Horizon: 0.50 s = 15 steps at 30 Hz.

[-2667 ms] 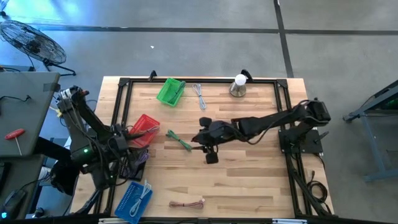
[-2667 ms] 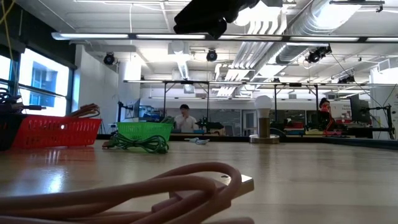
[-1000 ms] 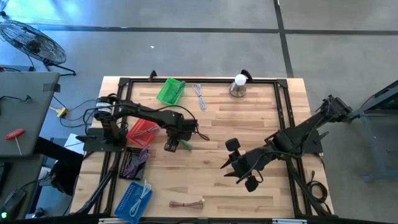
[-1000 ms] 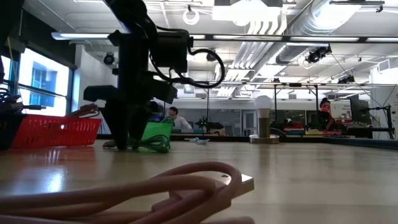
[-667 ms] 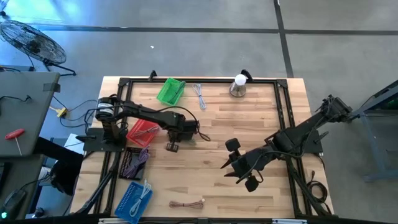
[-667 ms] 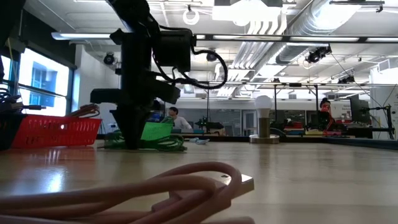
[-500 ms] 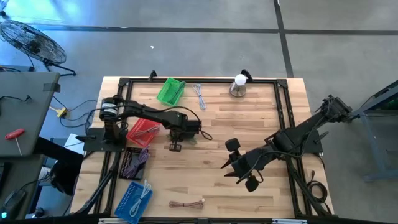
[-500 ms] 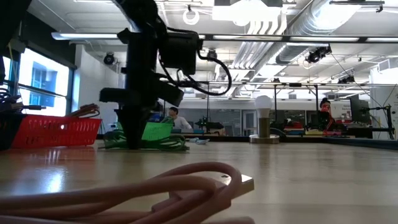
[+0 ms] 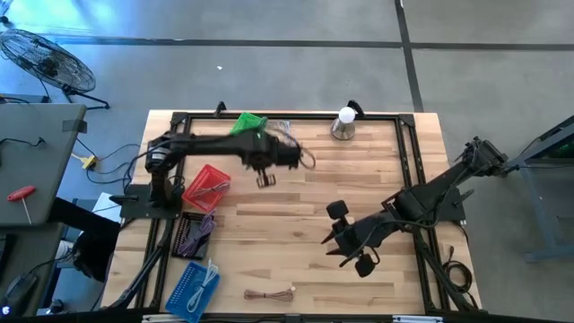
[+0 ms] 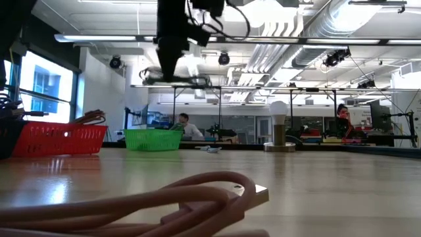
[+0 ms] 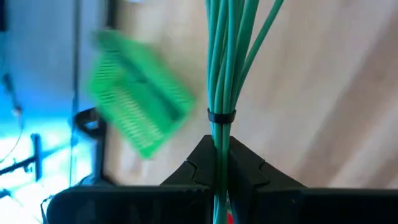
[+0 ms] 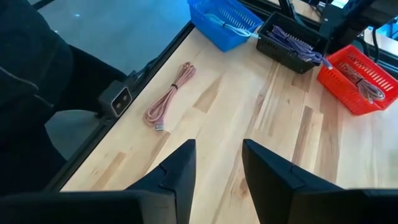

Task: Pick & Place USB Port
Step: Put the green charger cable into the green bin

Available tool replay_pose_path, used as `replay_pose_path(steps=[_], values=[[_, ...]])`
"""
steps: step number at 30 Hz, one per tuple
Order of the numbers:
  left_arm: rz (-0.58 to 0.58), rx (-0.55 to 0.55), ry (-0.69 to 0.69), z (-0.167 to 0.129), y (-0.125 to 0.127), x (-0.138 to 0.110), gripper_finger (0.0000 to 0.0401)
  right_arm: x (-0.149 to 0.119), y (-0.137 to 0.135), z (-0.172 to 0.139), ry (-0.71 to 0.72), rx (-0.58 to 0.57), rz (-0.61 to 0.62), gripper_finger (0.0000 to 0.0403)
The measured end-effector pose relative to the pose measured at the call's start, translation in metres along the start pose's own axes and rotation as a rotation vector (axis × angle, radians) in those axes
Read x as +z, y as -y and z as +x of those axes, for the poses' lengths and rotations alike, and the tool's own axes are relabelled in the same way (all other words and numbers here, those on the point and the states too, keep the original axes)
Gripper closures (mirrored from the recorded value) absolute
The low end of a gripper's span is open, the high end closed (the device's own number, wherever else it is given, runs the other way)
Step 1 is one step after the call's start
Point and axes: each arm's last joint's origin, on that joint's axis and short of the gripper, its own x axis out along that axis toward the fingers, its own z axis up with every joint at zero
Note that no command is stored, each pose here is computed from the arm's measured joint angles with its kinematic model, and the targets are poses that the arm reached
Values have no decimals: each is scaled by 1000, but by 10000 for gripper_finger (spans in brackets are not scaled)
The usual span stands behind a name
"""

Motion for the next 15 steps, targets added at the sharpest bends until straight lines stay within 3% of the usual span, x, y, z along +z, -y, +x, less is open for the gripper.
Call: replay_pose_path(steps=[4,8,12,15], values=[[-159,68,-23,-12,-48,2,391,-1,-6,-1,-9,15,-1,296],[-355,-50,-54,-5,-104,-6,391,-1,-13,-2,-12,35,-13,314],[-607,-67,-155,26,-154,-18,391,-1,-19,-3,-9,50,-21,323],[-733,-161,-211,51,-177,-29,391,-2,-22,-4,-14,50,-22,324]])
